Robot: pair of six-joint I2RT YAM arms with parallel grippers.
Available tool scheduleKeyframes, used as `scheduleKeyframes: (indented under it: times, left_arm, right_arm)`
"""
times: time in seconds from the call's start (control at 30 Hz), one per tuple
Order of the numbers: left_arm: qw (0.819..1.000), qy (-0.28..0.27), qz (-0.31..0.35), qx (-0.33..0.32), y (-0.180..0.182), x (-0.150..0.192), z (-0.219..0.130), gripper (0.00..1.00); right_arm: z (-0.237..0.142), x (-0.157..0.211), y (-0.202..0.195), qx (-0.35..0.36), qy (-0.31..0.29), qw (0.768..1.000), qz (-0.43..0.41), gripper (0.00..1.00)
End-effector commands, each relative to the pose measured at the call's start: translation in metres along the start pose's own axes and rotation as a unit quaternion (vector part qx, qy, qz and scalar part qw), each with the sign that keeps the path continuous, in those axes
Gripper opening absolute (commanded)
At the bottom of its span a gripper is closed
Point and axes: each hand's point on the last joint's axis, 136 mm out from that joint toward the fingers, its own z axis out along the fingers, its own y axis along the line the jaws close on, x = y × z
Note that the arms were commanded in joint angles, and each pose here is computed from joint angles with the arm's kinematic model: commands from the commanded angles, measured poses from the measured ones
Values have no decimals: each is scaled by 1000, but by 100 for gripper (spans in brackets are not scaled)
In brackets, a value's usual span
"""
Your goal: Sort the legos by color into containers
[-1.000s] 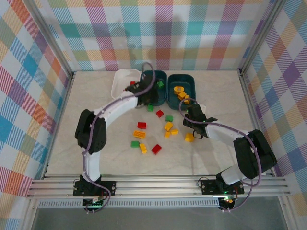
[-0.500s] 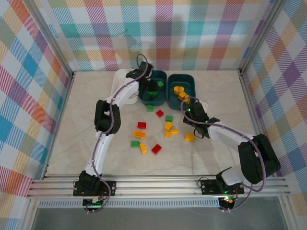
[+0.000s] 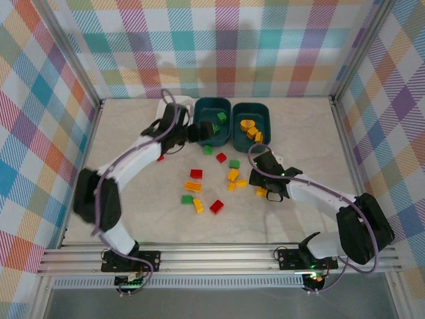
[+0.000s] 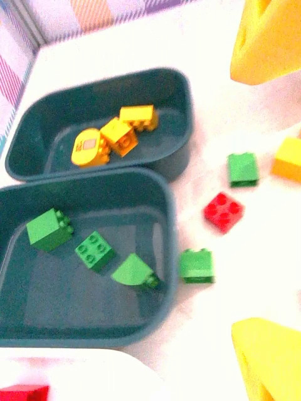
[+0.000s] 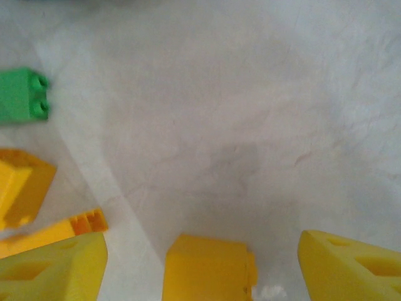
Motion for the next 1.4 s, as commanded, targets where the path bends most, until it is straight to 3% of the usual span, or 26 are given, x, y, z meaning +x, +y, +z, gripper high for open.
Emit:
scheduleKeyframes:
  times: [0.0,0.2,0.4,0.53,0.7,0.83,1.03,1.13,1.27,1.37]
  left_arm:
    - [999,-19,-39,17,14,35,-4,96]
    - [997,-8,-38,-70,72,96,-39,99]
    - [994,-20,-58,-93,88,111,-68,99]
    - [989,-39,-79,-117,101,116,-83,100]
    - [982,-26,-121,-144,118,135,-83,100]
    - [978,17,-140,-156,123,153,-72,100]
    - [970,70,-168,-162,129,182,-58,100]
    - [969,85,-162,-164,130,191,-56,98]
    - [968,82,-144,-188,137,191,-67,93]
    - [969,58,-128,-203,141,181,-79,93]
  right_arm:
    - [6,40,-5,4,70,998,2,79]
    - [28,52,-4,20,94,995,-12,66]
    - [22,28,-3,27,45,998,-25,44]
    - [6,3,4,20,5,999,-43,39]
    - [-23,-68,29,4,-88,994,-67,38]
    - [-21,-118,60,-82,-101,991,-17,38]
    - [35,-178,74,-50,-84,995,-34,40]
    - [52,-200,73,-43,-82,995,-29,47]
    - [61,-221,66,-21,-92,995,-17,67]
    - [52,-229,64,-22,-101,995,-11,71]
